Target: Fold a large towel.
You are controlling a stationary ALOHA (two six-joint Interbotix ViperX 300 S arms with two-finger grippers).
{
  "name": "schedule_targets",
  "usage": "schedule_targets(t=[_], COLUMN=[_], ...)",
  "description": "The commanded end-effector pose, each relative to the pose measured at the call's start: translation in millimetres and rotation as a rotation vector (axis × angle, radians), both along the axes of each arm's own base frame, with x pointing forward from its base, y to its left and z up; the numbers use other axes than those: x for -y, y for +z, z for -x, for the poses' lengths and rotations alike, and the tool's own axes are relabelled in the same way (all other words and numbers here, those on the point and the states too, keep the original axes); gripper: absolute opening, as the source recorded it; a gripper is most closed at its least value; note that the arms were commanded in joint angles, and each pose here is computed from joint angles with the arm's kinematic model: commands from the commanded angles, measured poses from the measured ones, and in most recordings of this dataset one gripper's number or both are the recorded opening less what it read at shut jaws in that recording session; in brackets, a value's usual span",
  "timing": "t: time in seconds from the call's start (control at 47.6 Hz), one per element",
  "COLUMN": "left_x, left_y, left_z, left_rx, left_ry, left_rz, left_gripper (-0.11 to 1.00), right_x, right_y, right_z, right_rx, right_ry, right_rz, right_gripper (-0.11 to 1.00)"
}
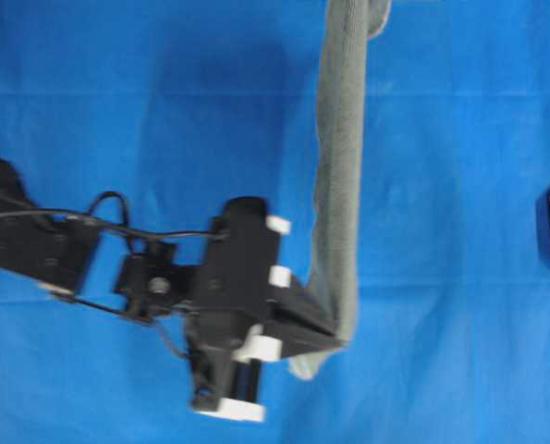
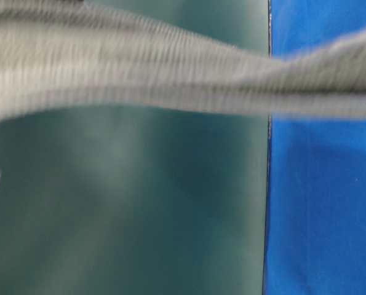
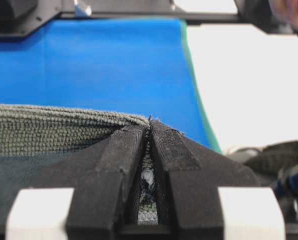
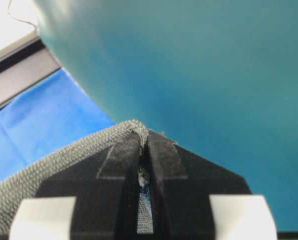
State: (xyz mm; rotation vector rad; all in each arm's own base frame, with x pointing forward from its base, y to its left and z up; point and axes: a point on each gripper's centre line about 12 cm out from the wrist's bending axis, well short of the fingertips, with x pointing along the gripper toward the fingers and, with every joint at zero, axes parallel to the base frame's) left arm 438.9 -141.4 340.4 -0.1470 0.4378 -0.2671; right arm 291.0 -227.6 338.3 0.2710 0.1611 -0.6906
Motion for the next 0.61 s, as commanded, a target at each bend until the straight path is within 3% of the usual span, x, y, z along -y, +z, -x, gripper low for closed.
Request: schedule_targets(t=[0.0, 0.084, 0.357, 0.588], left_x=[44.8, 50.6, 67.7, 80.5], left_y=[18.6, 13.8, -2.5, -21.2], left_z=[-0.7, -18.6, -83.0, -117.6], left_rx=[0.07, 0.092, 0.193, 0.217], left_ry=[-0.086, -0.082, -0.063, -0.058], left_rz=[0.035, 0.043, 0.078, 0.099], left_gripper=[0.03, 0.03, 0.03, 0.03], right_x=[8.4, 5.3, -17.3, -31.2], right_y=[15.9, 12.9, 4.8, -10.8], right_z=[6.7, 11.9, 61.6, 89.8], right_rx=[0.029, 0.011, -0.099, -0.18], right_ry=[-0.029, -0.034, -0.122, -0.181], right_rz=[0.027, 0.026, 0.015, -0.024], right_gripper=[0.04, 0.04, 0.04, 0.04])
